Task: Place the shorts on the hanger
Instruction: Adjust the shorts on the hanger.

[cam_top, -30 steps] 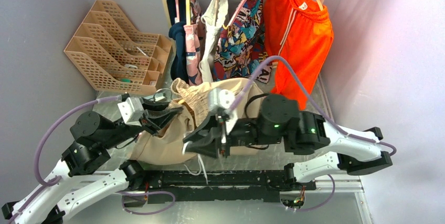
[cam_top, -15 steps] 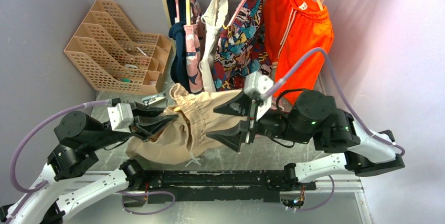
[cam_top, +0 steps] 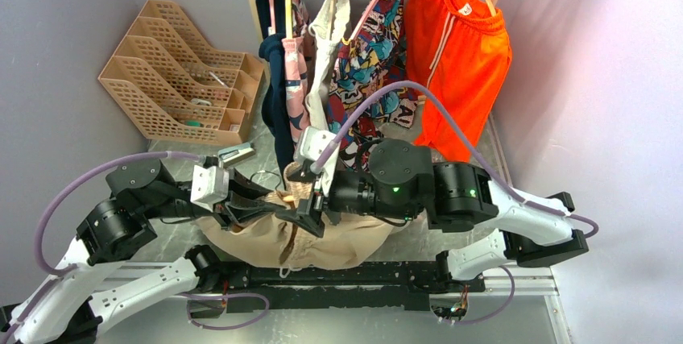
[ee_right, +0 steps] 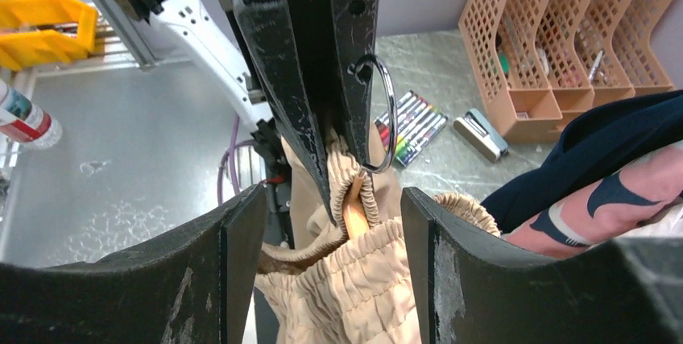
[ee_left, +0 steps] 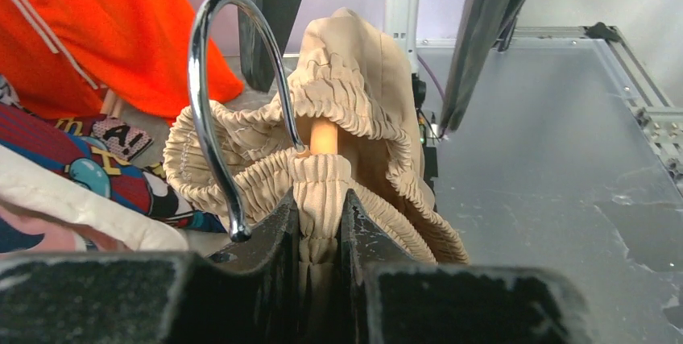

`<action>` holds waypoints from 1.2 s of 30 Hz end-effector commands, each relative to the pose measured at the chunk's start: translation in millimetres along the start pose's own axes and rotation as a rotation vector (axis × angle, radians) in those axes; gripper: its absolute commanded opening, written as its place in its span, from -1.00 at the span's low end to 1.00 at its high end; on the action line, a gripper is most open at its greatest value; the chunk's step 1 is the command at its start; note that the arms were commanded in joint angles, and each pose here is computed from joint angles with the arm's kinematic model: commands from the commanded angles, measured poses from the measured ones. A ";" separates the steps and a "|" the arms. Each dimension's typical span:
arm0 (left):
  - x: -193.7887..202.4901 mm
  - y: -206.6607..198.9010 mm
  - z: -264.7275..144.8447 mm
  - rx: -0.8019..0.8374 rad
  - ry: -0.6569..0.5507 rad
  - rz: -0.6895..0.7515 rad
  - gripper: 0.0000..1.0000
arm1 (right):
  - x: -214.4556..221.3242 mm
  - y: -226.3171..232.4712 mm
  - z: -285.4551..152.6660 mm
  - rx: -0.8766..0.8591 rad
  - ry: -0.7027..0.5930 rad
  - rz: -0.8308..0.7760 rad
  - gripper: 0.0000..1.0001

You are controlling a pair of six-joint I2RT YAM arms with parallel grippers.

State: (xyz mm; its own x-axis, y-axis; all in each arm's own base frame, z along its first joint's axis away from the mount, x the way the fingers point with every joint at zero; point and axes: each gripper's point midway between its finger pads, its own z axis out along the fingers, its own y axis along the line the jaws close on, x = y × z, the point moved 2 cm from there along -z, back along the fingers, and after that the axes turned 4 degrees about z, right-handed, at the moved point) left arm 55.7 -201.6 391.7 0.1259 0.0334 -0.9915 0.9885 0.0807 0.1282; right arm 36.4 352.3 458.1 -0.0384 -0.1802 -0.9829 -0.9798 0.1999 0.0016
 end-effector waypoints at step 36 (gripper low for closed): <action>-15.1 0.4 -25.8 -0.109 -0.050 0.038 -0.06 | -52.1 -5.2 -51.7 -0.029 -0.453 0.132 -1.00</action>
State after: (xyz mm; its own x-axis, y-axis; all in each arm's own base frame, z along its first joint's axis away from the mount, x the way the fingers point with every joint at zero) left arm 37.8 -184.8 404.5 0.1550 -0.0202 -0.9877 0.9858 0.0690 0.1532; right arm 37.6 325.7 479.4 -0.0663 0.1280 -0.9896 -0.9746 0.2044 0.0917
